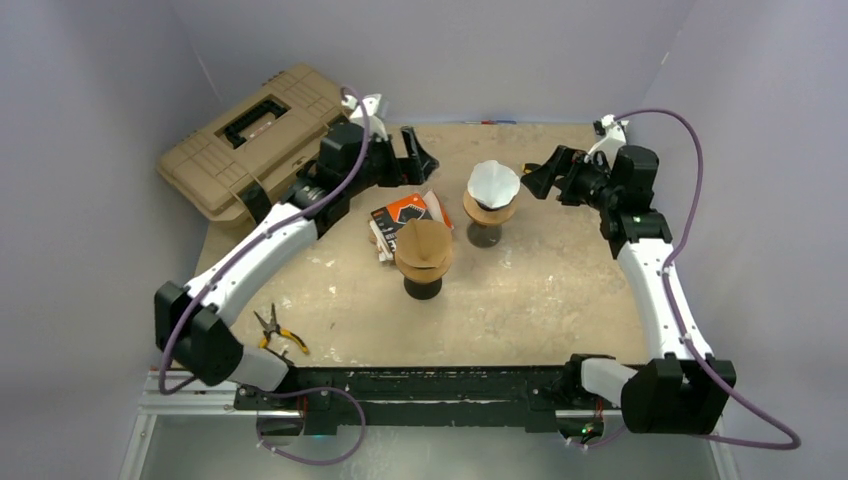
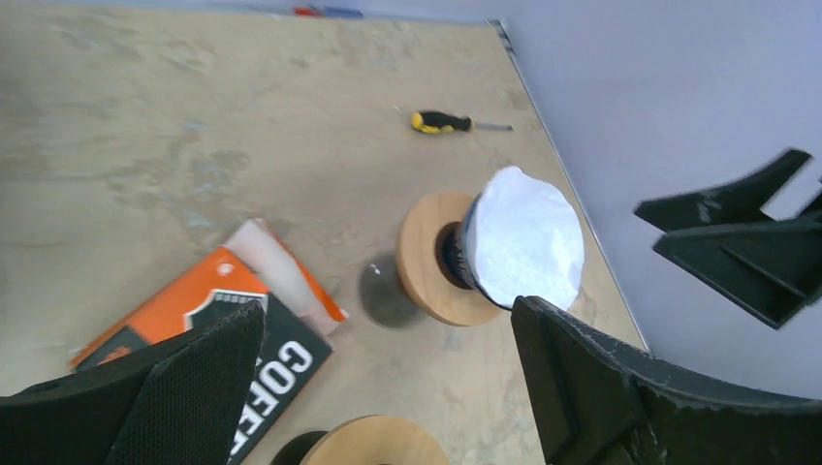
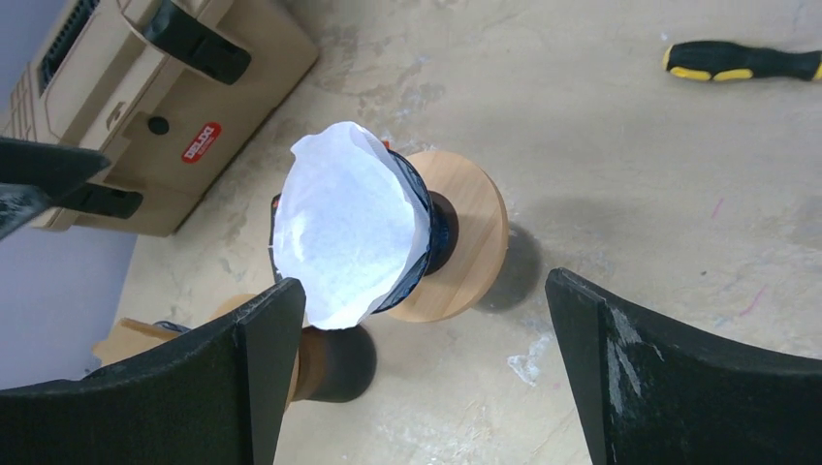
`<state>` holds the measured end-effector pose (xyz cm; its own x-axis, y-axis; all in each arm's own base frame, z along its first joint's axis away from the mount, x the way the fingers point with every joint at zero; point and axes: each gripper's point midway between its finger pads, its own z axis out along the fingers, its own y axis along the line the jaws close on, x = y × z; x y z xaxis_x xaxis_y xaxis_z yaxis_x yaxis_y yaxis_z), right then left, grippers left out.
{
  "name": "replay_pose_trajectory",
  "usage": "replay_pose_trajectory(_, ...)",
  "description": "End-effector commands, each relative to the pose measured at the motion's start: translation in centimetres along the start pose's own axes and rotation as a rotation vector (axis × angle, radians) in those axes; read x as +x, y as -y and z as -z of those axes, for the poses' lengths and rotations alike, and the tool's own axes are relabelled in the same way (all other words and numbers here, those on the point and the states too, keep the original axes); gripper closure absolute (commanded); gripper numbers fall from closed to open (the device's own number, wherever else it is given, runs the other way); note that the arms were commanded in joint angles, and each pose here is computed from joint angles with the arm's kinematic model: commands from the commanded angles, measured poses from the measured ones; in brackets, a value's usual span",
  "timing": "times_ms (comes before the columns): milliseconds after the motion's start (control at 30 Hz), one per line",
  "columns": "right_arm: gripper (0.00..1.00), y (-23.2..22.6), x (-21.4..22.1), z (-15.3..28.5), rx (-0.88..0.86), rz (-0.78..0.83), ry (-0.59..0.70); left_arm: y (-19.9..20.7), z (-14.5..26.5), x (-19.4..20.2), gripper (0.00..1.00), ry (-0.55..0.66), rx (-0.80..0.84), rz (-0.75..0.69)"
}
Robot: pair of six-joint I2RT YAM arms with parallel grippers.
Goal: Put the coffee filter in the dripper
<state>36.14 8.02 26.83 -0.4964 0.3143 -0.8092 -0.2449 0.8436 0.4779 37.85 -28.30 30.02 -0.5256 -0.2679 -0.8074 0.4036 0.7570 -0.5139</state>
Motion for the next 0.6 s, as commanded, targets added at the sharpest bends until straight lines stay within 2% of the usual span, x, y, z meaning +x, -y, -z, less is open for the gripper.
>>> replay_pose_trajectory(0, 0.01, -0.5, -2.1, 2.1, 0.039, 0.056, 0.108, -3.1, 4.8, -4.0, 0.01, 0.178, -0.195, -0.039)
replay_pose_trajectory(133, 0.01, -0.7, -2.2, 3.4, 0.059, 0.067, 0.144, -4.8, 9.6, -4.8, 0.0, 0.256, -0.315, -0.031)
replay_pose_trajectory(300, 0.01, -0.7, -2.4, 4.8, 0.086, 0.077, 0.199, -6.9, 14.9, -3.7, 0.01, 0.312, -0.416, -0.009)
replay_pose_trajectory(567, 0.01, 0.9, -1.3, 6.2, 0.164, 0.087, 0.286, -8.7, 20.8, -2.6, 0.0, 0.4, -0.485, 0.007)
